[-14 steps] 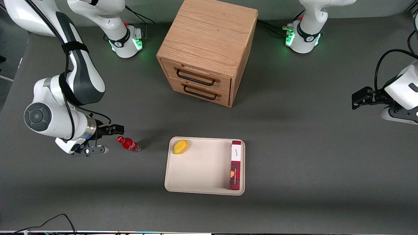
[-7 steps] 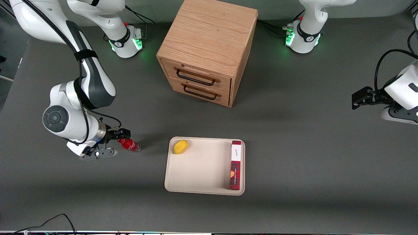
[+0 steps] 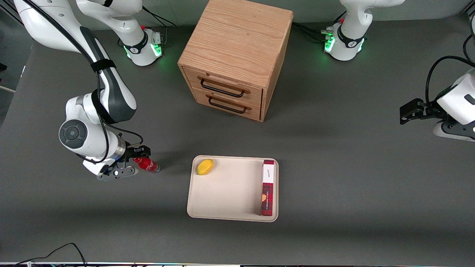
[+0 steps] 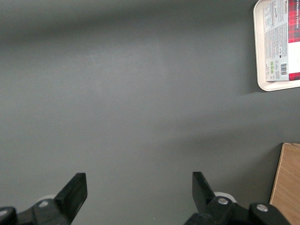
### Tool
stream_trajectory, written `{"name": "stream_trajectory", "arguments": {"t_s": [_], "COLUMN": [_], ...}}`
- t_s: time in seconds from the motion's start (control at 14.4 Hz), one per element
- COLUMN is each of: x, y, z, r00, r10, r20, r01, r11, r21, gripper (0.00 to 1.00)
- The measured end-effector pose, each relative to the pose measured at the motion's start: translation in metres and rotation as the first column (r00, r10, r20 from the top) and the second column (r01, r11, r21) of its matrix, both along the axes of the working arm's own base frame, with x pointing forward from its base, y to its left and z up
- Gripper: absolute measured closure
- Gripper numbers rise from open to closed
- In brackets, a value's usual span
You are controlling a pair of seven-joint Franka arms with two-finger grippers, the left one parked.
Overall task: Place coke bottle on tray
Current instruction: 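Close the right gripper around the bottle's cap end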
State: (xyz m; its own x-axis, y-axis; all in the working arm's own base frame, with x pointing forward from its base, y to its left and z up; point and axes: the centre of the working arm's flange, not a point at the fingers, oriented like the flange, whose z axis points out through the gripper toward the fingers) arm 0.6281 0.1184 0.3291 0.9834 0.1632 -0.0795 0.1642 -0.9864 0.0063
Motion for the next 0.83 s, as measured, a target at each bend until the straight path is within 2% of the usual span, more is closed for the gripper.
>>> {"name": "stream_trajectory", "arguments": {"t_s": [0.07, 0.28, 0.35, 0.48, 0.55, 0.69, 0.83], "x": [0.0001, 0.0002, 0.0002, -0.0003, -0.0005, -0.0006, -0.0007], "y": [0.0001, 0.0002, 0.0004, 0.0028, 0.0039, 0.0045, 0.0045], "z": [0.0002, 0.0018, 0.0025, 0.0040, 0.0049, 0.0061, 0.0061], "r00": [1.000, 1.000, 1.000, 1.000, 1.000, 1.000, 1.000], "r10": [0.000, 0.000, 0.001, 0.005, 0.006, 0.008, 0.008], "r20": [0.001, 0.005, 0.006, 0.008, 0.009, 0.011, 0.011], "r01": [0.000, 0.000, -0.001, -0.005, -0.006, -0.008, -0.008], "r11": [1.000, 1.000, 1.000, 1.000, 1.000, 1.000, 1.000], "r21": [0.000, 0.000, 0.001, 0.002, 0.003, 0.003, 0.003], "gripper": [0.25, 0.47, 0.47, 0.59, 0.59, 0.69, 0.69]}}
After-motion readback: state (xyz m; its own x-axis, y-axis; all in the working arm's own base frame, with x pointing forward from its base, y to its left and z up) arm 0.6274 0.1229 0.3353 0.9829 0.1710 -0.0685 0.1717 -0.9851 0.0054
